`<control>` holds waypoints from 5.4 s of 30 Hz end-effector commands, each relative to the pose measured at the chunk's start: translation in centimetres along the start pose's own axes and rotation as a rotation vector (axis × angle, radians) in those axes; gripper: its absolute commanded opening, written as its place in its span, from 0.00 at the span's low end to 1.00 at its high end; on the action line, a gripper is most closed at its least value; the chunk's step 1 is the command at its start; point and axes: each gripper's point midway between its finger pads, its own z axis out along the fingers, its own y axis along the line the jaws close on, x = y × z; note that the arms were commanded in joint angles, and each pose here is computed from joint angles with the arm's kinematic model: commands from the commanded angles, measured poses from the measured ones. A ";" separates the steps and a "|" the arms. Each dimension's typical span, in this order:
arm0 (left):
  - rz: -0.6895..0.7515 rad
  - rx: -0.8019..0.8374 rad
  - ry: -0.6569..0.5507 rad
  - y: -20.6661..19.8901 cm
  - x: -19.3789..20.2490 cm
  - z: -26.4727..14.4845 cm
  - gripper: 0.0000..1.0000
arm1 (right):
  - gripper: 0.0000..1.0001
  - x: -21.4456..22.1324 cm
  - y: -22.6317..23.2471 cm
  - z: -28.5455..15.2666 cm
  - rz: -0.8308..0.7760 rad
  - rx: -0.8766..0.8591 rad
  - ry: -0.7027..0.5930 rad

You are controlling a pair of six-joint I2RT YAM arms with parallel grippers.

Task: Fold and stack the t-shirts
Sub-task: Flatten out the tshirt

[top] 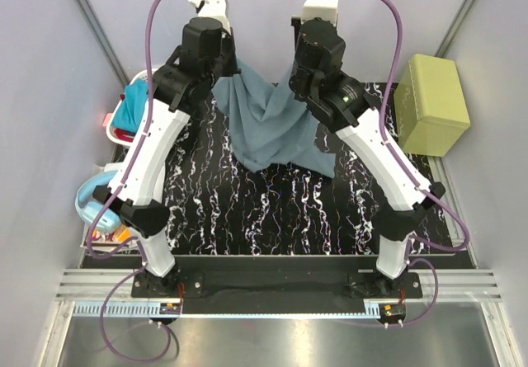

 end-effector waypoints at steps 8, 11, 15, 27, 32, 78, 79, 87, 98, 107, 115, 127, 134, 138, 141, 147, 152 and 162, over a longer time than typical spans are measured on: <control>-0.049 0.107 -0.103 -0.7 -3.8 -4.6 0.00 | 0.00 -2.9 -0.2 -3.9 0.048 -0.034 -0.042; -0.050 0.100 0.003 -0.3 0.7 -4.0 0.00 | 0.00 0.6 0.3 -5.4 0.036 -0.063 0.022; -0.033 0.046 0.143 1.7 9.3 -2.8 0.00 | 0.00 4.8 -0.1 -7.1 0.032 -0.089 0.090; -0.105 0.080 0.303 3.1 18.7 -7.7 0.00 | 0.00 9.4 -2.4 -13.1 0.020 -0.133 0.244; -0.116 0.084 0.389 3.5 21.7 -9.3 0.04 | 0.00 14.1 -3.2 -16.1 0.051 -0.162 0.428; -0.085 -0.014 0.338 3.3 20.8 -6.2 0.75 | 0.53 27.3 6.8 6.1 0.060 -0.175 0.645; -0.089 -0.016 0.340 3.5 21.0 -6.5 0.75 | 0.52 28.2 7.3 6.8 0.050 -0.175 0.659; -0.085 -0.035 0.379 4.7 23.3 -7.5 0.74 | 0.44 39.3 8.8 9.8 0.031 -0.135 0.835; -0.077 -0.061 0.459 5.4 27.0 -7.2 0.74 | 0.43 44.7 8.3 7.0 -0.011 -0.119 0.941; -0.080 -0.055 0.501 4.9 28.4 -6.2 0.73 | 0.44 46.9 8.4 6.3 -0.030 -0.136 0.972; -0.076 -0.058 0.506 4.8 28.6 -5.9 0.73 | 0.42 46.8 8.8 6.9 -0.031 -0.150 0.964; -0.081 -0.067 0.529 4.9 29.6 -5.7 0.70 | 0.53 49.7 6.9 5.3 -0.019 -0.114 1.029; -0.087 -0.055 0.537 4.4 29.6 -5.3 0.70 | 0.54 49.8 7.0 6.2 0.004 -0.131 1.034; -0.082 -0.058 0.535 4.4 29.6 -5.2 0.70 | 0.35 50.6 6.6 6.3 0.034 -0.119 1.068; -0.080 -0.063 0.541 4.5 29.8 -5.2 0.68 | 0.20 51.1 6.4 6.1 0.039 -0.111 1.083; -0.072 -0.067 0.551 4.5 30.1 -4.7 0.66 | 0.00 51.5 4.8 6.3 0.054 -0.060 1.092; -0.059 -0.068 0.549 4.0 29.7 -3.6 0.65 | 0.00 49.1 1.5 8.7 0.099 0.044 1.023; -0.038 -0.069 0.560 3.0 29.5 -1.1 0.65 | 0.00 40.5 -3.0 16.5 0.255 0.121 0.813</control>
